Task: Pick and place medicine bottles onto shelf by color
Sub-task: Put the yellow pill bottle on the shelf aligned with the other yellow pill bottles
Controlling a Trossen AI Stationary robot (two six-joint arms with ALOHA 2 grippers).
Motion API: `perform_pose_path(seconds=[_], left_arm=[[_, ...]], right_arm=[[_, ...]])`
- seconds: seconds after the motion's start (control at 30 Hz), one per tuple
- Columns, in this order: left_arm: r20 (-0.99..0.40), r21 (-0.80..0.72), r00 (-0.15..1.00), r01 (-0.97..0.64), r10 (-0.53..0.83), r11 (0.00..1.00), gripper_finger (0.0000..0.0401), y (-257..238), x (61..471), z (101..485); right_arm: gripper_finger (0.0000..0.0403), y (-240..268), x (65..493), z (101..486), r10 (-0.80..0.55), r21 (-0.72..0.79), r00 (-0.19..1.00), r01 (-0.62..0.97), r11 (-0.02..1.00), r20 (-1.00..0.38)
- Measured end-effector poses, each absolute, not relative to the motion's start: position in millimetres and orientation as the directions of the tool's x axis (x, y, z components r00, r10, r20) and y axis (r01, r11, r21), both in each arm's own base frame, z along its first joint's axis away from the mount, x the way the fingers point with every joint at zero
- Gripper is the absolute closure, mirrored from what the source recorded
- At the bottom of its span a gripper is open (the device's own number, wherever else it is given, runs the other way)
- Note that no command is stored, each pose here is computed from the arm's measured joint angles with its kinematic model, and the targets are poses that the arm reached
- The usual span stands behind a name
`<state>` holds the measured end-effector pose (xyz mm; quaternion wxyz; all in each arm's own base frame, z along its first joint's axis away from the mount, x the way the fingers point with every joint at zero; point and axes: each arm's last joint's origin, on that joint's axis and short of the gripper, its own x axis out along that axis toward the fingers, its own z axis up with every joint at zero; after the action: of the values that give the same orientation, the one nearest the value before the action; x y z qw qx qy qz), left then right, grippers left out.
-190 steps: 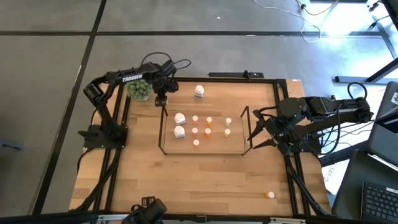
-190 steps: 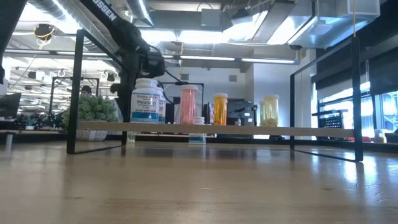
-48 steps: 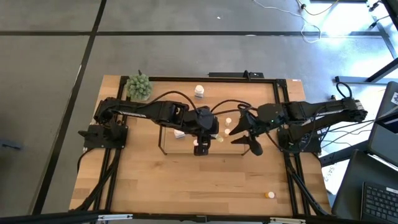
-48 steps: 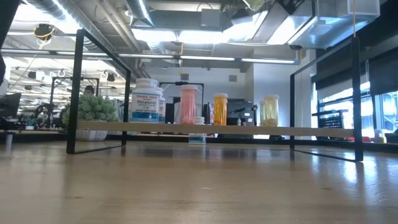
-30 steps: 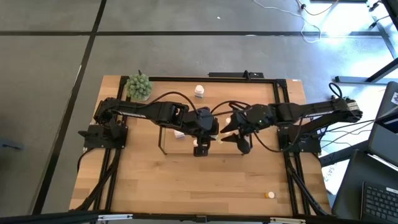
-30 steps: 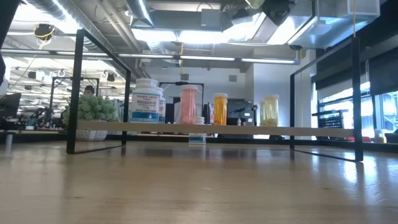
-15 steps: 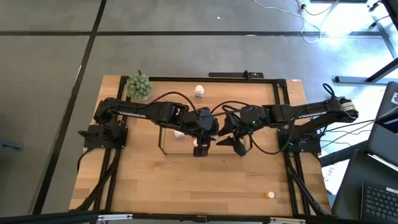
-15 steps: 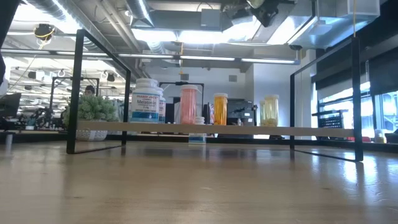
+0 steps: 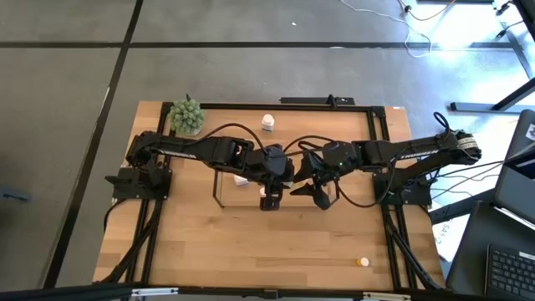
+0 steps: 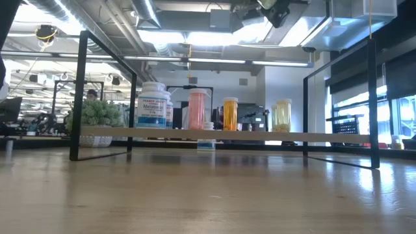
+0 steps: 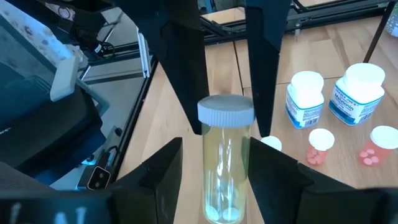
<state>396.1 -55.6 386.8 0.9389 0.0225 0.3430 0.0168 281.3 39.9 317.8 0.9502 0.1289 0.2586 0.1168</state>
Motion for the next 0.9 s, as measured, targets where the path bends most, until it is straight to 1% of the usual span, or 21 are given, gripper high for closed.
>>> perform_pose_path(seconds=[0.3, 0.4, 0.57, 0.67, 0.8, 0.9], left_arm=[[-0.644, 0.054, 0.764, -0.017, 0.048, 0.998, 0.0315, -55.5, 396.1, 386.8], [-0.643, 0.054, 0.764, -0.017, 0.048, 0.998, 0.0315, -55.5, 396.2, 386.8], [-0.643, 0.053, 0.764, -0.015, 0.046, 0.998, 0.0315, -55.8, 396.1, 386.8], [-0.643, 0.053, 0.764, -0.015, 0.046, 0.998, 0.0315, -55.8, 396.1, 386.8], [-0.643, 0.038, 0.764, -0.028, 0.046, 0.999, 0.0313, -55.8, 396.1, 386.8], [-0.643, 0.029, 0.764, -0.036, 0.046, 0.999, 0.0301, -55.8, 396.1, 386.8]], right_arm=[[0.0232, 39.7, 281.3, 317.8, 0.281, 0.302, 0.841, -0.149, 0.942, -0.462], [0.0248, 39.7, 281.2, 317.8, 0.281, 0.302, 0.841, -0.149, 0.942, -0.462], [0.0286, 39.6, 281.2, 317.7, 0.277, 0.299, 0.842, -0.145, 0.943, -0.464], [0.0299, 39.6, 281.2, 317.7, 0.277, 0.3, 0.842, -0.145, 0.943, -0.464], [0.0297, 39.6, 281.1, 317.8, 0.278, 0.3, 0.842, -0.146, 0.943, -0.463], [0.0295, 39.6, 281.1, 317.8, 0.278, 0.3, 0.841, -0.147, 0.943, -0.463]])
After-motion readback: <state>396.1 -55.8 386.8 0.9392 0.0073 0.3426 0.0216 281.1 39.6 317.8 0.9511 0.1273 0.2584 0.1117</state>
